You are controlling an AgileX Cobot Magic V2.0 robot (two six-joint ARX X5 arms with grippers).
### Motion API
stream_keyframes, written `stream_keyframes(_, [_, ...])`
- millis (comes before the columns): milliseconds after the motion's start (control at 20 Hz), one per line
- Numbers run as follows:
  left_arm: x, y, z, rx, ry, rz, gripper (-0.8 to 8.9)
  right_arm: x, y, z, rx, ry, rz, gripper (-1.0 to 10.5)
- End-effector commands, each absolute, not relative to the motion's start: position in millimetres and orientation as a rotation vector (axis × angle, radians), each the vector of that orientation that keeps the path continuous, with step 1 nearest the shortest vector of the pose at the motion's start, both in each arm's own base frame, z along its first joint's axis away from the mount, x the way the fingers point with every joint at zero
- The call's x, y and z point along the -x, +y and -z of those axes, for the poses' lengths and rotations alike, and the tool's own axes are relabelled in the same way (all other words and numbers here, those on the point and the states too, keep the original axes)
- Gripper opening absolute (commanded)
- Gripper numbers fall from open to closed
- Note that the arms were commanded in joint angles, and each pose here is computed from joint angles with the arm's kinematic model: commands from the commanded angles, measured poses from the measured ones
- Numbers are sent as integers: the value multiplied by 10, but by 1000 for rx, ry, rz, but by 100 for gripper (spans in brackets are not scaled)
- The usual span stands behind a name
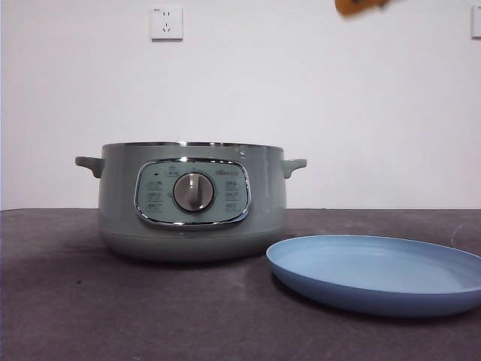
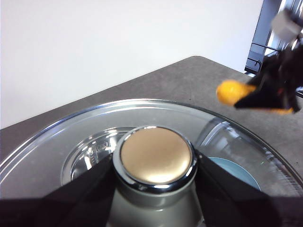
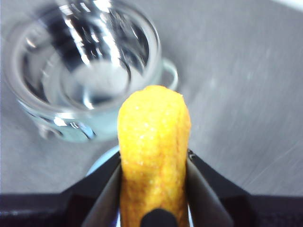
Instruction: Take the corn out from the steamer,put the corn on the plate,close the lid
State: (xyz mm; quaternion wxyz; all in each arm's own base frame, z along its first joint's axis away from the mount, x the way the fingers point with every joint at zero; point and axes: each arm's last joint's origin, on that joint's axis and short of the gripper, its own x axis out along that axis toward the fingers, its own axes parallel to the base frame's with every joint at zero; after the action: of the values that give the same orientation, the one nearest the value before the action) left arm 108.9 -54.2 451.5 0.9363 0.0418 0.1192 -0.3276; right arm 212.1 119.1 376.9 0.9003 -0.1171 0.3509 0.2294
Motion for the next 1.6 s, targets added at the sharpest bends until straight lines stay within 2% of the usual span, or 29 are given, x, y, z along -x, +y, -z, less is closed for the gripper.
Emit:
stream_keyframes(50, [-1046,-523,-4616,-89,164,673,-6,-2168,1190,-3327,205,789,-481,-13])
stream_keyframes(200, [-1062,-530,-4611,-89,168,673,-7,-2212,1191,-2731,167,846,-501,-13])
stream_keyframes(400, [-1108,-550,-4597,-90,183,674,-6,-2191,1171,-2189,155,868,-488,-13])
stream_keyframes(550, [-1147,-566,-4585,-91,194,674,-7,-2170,1158,-1946,148,842,-489,-13])
stream_keyframes(700, [-1169,-575,-4582,-91,197,674,-6,-2209,1179,-1723,156,876,-486,-13])
stream_keyframes(900, [-1175,-578,-4579,-91,200,674,-6,-2321,1247,-1582,136,864,-510,-13])
stream_keyframes(1200, [-1175,-577,-4575,-91,204,674,-6,-2377,1280,-1339,148,942,-501,-11])
stream_keyframes(1250, [-1176,-578,-4574,-91,205,674,-6,-2377,1280,-1318,150,953,-499,30])
stream_keyframes(1300, [-1181,-580,-4573,-91,206,674,-7,-2370,1275,-1308,147,967,-494,124])
stream_keyframes(1450, [-1200,-588,-4567,-91,211,674,-7,-2353,1266,-1295,150,990,-490,512])
stream_keyframes(1600, [-1257,-612,-4554,-92,221,675,-7,-2350,1265,-1304,150,989,-490,545])
